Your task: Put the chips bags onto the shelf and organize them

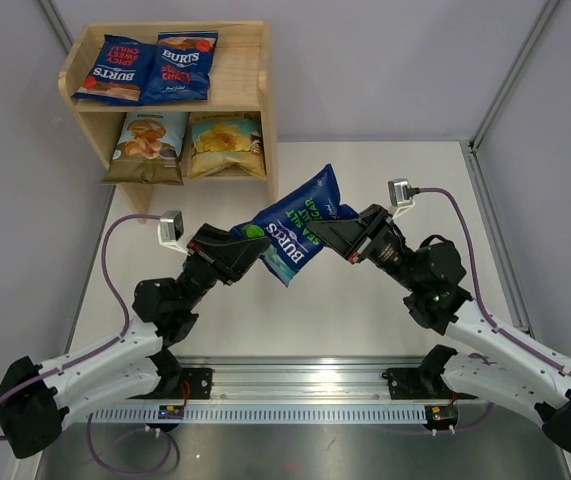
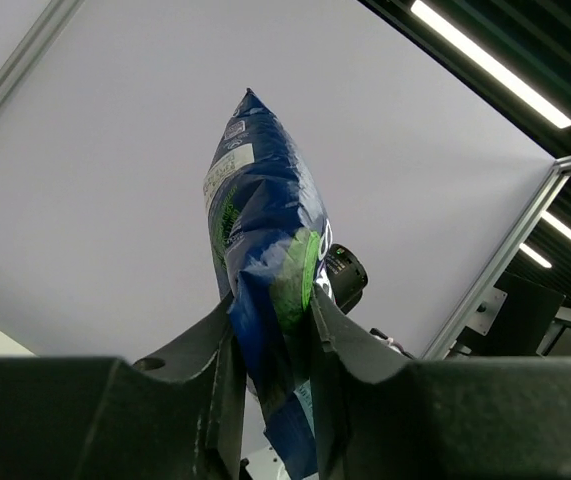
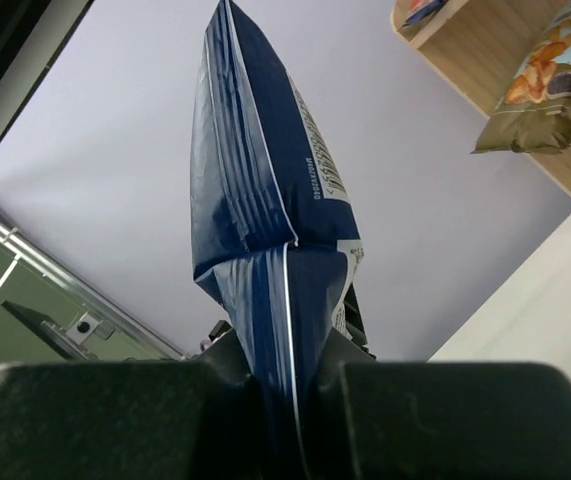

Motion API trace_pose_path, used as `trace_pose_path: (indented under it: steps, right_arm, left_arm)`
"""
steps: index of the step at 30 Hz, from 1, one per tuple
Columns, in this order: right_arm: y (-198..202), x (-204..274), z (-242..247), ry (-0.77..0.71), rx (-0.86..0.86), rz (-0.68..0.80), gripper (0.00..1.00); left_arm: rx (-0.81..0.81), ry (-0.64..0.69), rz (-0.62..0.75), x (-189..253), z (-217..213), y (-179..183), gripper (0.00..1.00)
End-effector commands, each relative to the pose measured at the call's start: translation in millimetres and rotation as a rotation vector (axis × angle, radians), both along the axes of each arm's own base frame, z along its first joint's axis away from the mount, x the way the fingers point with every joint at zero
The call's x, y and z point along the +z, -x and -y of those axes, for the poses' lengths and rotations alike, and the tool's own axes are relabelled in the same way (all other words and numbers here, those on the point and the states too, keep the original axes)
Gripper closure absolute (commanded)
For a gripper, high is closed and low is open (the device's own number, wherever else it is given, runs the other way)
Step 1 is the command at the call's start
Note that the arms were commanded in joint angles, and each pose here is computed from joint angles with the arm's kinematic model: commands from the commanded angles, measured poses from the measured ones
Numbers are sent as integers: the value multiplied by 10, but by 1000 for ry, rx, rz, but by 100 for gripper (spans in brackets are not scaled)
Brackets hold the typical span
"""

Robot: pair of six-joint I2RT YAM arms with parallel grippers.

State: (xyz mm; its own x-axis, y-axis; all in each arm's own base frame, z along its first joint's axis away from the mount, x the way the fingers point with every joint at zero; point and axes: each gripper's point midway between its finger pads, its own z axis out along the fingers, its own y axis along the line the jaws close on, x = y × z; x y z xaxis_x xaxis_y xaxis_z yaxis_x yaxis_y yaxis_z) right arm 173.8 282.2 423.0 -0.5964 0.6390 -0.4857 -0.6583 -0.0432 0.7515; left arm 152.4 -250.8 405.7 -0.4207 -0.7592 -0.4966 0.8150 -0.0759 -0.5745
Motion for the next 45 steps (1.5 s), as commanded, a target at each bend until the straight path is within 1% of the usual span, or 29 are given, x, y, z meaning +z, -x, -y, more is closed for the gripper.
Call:
trace_pose_path:
  steps: [1,2,3,4,6,7,8,10,11,13,14,16,17,18,20,21,22,23,25,28,30,32,34,35,36,37,38,39,45]
  right_arm:
    - [-18,125,92,-6,-68,29,86]
    - [-42,56,92,24,-79,6,84]
    - [-44,83,152,28,-108,12,73]
    - [-51,96,189,35,-127,8,66]
    - [-130,-14,273,81,-193,-41,53]
    - [-95,48,370,81,-222,-27,49]
    - [-112,-49,398,124,-241,-52,46]
    - [-127,26,546,131,-308,-49,43]
    - [-136,-53,572,171,-322,-71,40]
    - [-122,15,692,187,-366,-66,39]
    - [-124,-64,725,224,-380,-85,38]
    - [-104,-66,846,240,-419,-88,37]
    - [-112,-110,889,256,-439,-100,37]
    - [-82,-93,942,249,-447,-96,37]
    - [-95,-148,1003,260,-473,-117,37]
    - [-76,-145,1045,253,-481,-120,37]
    - [-80,-189,1069,259,-490,-136,36]
    - [-105,-205,1129,247,-518,-157,37]
    - [-87,-234,1204,216,-534,-181,36]
    - [-74,-283,1310,195,-565,-203,34]
    - [-46,-275,1365,184,-573,-206,33]
    - [-24,-290,1396,187,-576,-209,33]
    - [11,-289,1441,183,-579,-208,30]
    - [21,-291,1454,180,-580,-210,30]
    - [55,-265,1485,165,-576,-207,30]
    - [64,-275,1494,169,-576,-209,29]
    - [82,-267,1516,165,-577,-210,29]
    - [105,-227,1552,158,-581,-207,29]
    - [133,-337,1699,219,-634,-214,26]
  left_arm:
    - [27,45,54,253,-91,64,75]
    - [47,23,33,204,-84,19,78]
    - [60,27,36,234,-135,42,78]
    - [75,26,34,257,-167,39,79]
    - [128,-20,-28,177,-189,-70,86]
    - [150,-15,-37,231,-264,-57,89]
    - [193,-46,-75,197,-294,-131,91]
    - [234,-41,-83,282,-414,-120,93]
    - [264,-53,-103,302,-459,-153,93]
    - [317,-42,-127,380,-590,-177,94]
    - [342,-79,-164,317,-602,-228,94]
    - [420,-53,-195,496,-795,-267,93]
    - [448,-80,-220,473,-837,-291,93]
    - [476,-52,-217,671,-956,-257,93]
    - [586,-98,-307,619,-1089,-419,93]
    - [628,-52,-315,910,-1273,-371,94]
    - [726,-110,-386,793,-1373,-502,96]
    - [769,-134,-411,829,-1374,-593,96]
    - [848,-113,-428,1079,-1542,-616,96]
    - [925,-80,-432,1358,-1635,-699,96]
    - [968,-89,-448,1425,-1607,-827,97]
    - [987,-67,-442,1617,-1630,-864,97]
    - [1013,-117,-460,1572,-1507,-1096,97]
    - [1007,-95,-453,1705,-1530,-1121,97]
    - [1048,-102,-458,1697,-1618,-1294,97]
    - [960,-142,-493,1571,-1401,-1523,97]
    - [934,-135,-494,1596,-1388,-1644,98]
    - [946,-128,-495,1586,-1465,-1788,99]
    - [903,-133,-410,1652,-1342,-2378,99]
